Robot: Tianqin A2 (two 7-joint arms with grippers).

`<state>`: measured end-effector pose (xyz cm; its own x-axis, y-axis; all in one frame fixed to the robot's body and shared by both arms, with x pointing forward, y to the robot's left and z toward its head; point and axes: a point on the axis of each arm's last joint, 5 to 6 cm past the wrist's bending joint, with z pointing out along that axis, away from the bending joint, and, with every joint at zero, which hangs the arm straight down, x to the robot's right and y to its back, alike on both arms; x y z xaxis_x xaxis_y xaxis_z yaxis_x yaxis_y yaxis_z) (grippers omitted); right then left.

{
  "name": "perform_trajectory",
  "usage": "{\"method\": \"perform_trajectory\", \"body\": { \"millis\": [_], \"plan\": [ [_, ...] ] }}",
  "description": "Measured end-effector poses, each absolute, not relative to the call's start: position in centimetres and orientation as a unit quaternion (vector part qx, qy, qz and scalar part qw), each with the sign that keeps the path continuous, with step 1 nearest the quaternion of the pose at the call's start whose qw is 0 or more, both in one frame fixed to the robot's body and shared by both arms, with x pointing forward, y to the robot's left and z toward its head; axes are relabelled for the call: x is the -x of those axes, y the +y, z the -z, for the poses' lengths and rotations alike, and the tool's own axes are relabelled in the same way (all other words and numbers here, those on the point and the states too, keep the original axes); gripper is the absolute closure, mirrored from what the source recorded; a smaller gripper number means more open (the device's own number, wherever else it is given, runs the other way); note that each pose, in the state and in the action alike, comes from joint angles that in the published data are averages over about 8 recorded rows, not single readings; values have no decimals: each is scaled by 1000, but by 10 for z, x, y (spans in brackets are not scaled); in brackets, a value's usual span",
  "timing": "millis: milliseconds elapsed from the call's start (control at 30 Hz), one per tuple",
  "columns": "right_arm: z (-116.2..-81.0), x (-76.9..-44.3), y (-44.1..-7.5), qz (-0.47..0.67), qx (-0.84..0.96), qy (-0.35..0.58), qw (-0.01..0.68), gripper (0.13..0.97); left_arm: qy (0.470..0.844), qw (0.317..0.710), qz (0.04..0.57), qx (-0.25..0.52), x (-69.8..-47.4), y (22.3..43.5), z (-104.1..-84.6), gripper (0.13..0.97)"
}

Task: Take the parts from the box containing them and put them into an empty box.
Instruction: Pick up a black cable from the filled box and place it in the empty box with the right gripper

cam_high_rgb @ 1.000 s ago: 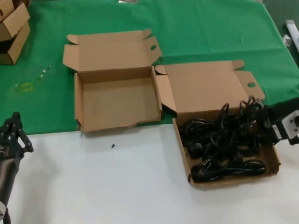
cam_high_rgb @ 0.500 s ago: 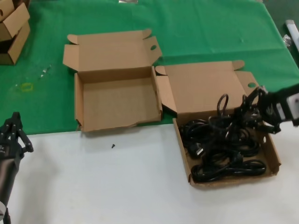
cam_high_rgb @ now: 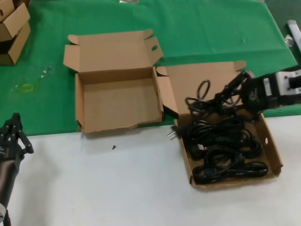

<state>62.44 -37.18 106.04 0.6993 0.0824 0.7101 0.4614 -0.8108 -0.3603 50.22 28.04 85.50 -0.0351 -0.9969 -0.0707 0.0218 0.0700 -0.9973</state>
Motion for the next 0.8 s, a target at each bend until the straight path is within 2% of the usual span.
{"method": "perform_trajectory", "body": {
  "millis": [233, 800],
  "plan": [
    [-1050, -629, -342, 354, 875, -145, 297, 879, 521, 513, 496, 468, -502, 280, -855, 954],
    [-1047, -664, -263, 400, 844, -167, 316, 879, 521, 513, 496, 468, -502, 280, -855, 954]
  ]
}}
